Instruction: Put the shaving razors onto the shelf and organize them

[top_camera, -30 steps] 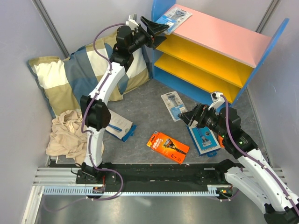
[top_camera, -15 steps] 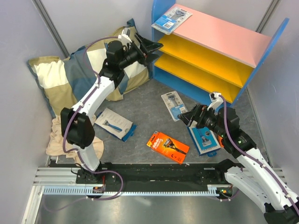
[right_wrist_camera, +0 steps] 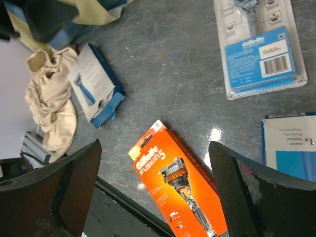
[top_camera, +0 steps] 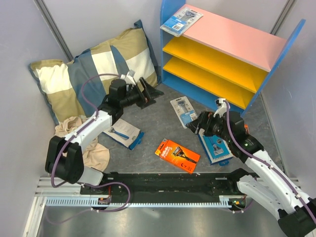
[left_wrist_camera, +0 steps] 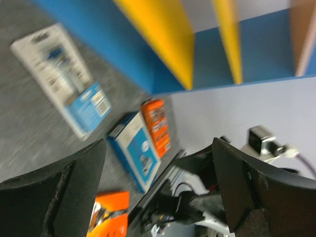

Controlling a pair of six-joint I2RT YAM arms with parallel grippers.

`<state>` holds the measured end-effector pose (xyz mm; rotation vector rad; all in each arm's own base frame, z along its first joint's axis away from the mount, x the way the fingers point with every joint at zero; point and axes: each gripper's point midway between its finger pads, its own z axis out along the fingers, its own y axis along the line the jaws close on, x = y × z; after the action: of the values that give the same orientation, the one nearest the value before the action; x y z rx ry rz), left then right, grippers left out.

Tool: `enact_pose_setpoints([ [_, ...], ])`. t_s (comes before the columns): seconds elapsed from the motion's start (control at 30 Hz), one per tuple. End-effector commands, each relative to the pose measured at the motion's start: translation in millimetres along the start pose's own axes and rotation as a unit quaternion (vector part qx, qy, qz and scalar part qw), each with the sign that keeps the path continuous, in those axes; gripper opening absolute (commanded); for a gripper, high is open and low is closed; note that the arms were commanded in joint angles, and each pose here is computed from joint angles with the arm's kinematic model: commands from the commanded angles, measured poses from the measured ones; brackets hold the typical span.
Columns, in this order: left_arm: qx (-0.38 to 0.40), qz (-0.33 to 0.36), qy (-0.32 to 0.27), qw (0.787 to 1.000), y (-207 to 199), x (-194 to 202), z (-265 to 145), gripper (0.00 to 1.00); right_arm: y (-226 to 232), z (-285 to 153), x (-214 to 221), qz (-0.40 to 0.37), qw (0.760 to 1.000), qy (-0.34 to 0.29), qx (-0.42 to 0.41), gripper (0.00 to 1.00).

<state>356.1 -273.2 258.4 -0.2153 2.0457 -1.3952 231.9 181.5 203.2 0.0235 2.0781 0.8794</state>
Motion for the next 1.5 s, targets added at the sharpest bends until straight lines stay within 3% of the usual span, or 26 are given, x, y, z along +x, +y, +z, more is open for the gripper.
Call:
enact_pose_setpoints([
  [0.0, -0.037, 0.028, 0.010, 0.999, 34, 32, -19, 0.95, -16, 10, -9, -0.017, 0.999, -0.016, 0.040, 0.98],
  [0.27, -0.103, 0.008, 0.026, 0.994, 93, 79, -47, 0.95, -40, 38, -19, -0.049, 0.993, 0.006, 0.111, 0.98],
  [0.63, -0.126, 0.035, 0.034, 0.991, 101, 85, -59, 0.95, -66, 84, -44, -0.097, 0.977, 0.025, 0.191, 0.98],
  [0.73, -0.126, 0.037, 0.039, 0.991, 102, 87, -58, 0.94, -69, 100, -46, -0.107, 0.974, 0.039, 0.195, 0.95],
  [0.8, -0.122, 0.040, 0.044, 0.991, 102, 88, -58, 0.94, -69, 109, -45, -0.111, 0.974, 0.048, 0.192, 0.82],
  [1.0, -0.126, 0.044, 0.053, 0.990, 107, 93, -59, 0.94, -79, 146, -39, -0.114, 0.971, 0.080, 0.195, 0.74],
  [1.23, -0.123, 0.049, 0.059, 0.989, 109, 98, -62, 0.93, -101, 179, -41, -0.137, 0.959, 0.095, 0.231, 0.55],
  [1.47, -0.127, 0.042, 0.068, 0.989, 116, 107, -66, 0.93, -115, 197, -39, -0.148, 0.950, 0.104, 0.253, 0.54],
])
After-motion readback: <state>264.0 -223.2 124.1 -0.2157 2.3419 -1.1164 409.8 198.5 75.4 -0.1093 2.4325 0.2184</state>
